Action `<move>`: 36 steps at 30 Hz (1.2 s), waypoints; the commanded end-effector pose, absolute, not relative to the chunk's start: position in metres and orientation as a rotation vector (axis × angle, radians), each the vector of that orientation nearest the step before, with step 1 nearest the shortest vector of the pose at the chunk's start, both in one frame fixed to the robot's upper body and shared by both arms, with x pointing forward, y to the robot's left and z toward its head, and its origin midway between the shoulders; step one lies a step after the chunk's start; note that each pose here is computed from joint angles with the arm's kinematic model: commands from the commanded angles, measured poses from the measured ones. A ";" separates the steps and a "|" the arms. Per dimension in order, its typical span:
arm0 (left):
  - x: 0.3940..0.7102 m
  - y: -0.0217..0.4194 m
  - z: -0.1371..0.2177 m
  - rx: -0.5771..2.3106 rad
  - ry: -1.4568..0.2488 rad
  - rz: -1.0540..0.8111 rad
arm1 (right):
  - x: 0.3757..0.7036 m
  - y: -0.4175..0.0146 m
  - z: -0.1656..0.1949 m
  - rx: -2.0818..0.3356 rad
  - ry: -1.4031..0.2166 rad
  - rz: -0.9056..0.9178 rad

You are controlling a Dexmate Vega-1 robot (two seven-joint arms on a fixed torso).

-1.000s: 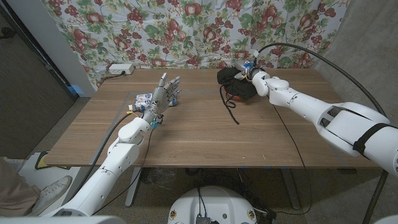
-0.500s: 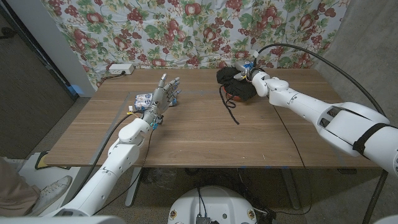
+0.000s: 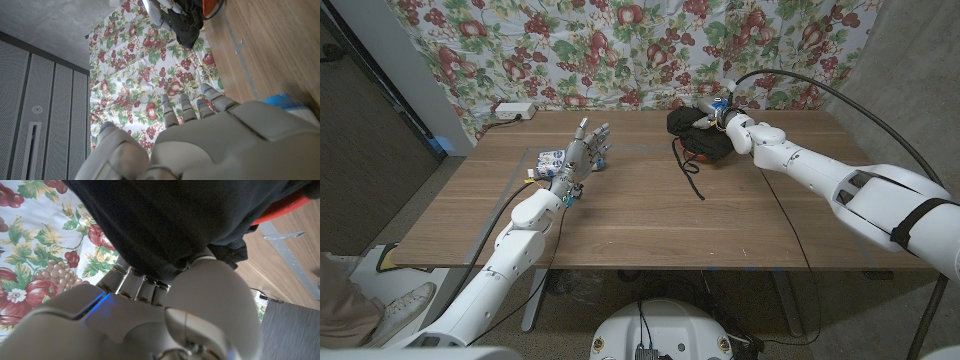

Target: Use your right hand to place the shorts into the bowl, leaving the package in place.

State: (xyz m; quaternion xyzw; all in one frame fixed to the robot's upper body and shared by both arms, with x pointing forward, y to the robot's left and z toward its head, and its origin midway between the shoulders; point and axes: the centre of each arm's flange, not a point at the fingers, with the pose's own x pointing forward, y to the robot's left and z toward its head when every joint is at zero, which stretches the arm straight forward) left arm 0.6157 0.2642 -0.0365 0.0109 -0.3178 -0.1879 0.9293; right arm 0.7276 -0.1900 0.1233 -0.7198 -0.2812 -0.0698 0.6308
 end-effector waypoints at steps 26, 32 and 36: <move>0.610 0.266 -0.037 0.036 -0.676 -0.392 | 0.715 -0.192 0.127 -1.661 -0.609 -0.115; 0.608 0.268 -0.040 0.037 -0.675 -0.391 | 0.712 -0.191 0.128 -1.660 -0.610 -0.117; 0.608 0.270 -0.041 0.037 -0.675 -0.391 | 0.710 -0.191 0.128 -1.660 -0.608 -0.119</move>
